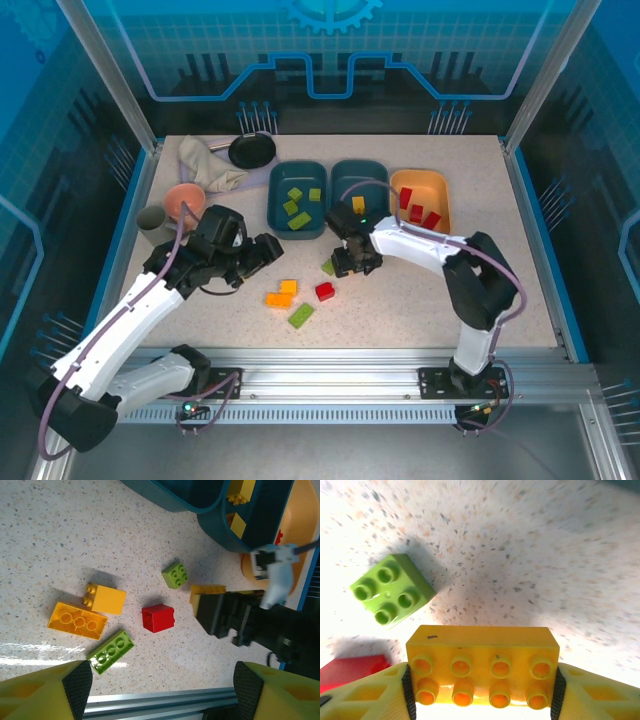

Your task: Sort the legos into containers by color

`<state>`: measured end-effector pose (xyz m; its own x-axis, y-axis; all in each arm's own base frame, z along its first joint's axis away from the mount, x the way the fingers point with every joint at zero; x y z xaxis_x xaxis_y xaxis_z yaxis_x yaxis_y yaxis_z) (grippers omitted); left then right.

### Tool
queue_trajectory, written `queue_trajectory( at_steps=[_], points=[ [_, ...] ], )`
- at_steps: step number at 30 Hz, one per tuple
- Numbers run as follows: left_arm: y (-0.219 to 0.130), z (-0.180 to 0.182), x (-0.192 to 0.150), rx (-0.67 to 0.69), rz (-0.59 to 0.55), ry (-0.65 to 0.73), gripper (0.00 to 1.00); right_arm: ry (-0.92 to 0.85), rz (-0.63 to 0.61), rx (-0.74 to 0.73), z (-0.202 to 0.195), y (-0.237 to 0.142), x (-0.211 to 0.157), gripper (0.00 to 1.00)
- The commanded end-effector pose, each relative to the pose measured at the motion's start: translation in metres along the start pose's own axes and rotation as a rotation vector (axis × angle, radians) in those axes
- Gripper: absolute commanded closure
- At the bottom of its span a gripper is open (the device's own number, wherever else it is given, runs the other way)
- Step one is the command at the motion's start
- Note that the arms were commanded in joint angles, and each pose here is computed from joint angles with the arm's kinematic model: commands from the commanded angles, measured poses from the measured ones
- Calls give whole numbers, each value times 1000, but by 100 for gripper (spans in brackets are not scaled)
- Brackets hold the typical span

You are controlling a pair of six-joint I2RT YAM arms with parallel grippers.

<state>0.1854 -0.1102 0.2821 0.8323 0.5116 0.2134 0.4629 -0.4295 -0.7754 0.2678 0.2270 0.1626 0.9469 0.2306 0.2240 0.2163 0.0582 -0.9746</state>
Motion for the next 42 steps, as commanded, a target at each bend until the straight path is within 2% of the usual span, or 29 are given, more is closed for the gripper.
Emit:
queue_trajectory(
  at_steps=[1,6,9,18,24,27,33,38,40,42],
  points=[
    [-14,-24,8,-84,-34,28,22,64,-99,-13,-19,-51,12,45],
    [-32,-48,21,-126,-94,83,22,144,-198,22,-39,-89,38,46],
    [-38,-61,28,-144,-118,113,22,192,-232,48,-47,-96,60,46],
    [-21,-84,47,-146,-135,137,22,298,-228,55,-62,-45,139,48],
    [-5,-87,52,-133,-121,140,22,265,-286,68,-69,-16,182,48],
    [2,-86,53,-122,-117,146,22,269,-275,70,-77,1,198,48],
    [17,-88,56,-126,-105,152,22,295,-213,77,-87,42,217,48],
    [21,-93,61,-121,-110,146,22,313,-174,69,-88,61,221,46],
    [22,-93,61,-117,-112,143,22,321,-164,72,-88,67,222,43],
    [21,-91,61,-105,-115,139,22,320,-172,81,-88,64,224,36]
  ],
)
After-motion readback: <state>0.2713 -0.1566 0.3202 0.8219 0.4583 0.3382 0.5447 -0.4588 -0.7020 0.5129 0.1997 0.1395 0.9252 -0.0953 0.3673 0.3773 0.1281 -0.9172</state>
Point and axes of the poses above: each hand's point on the last joint's axis, 136 mm out from that joint toward the fingers, its own y axis out along the fingers, its own z axis along the line the jaws close on, x = y × z, the point moved 10 cm from there along -y, back along the fingers, and after that the axes turned 1 degree about y, right-handed, at the moved point
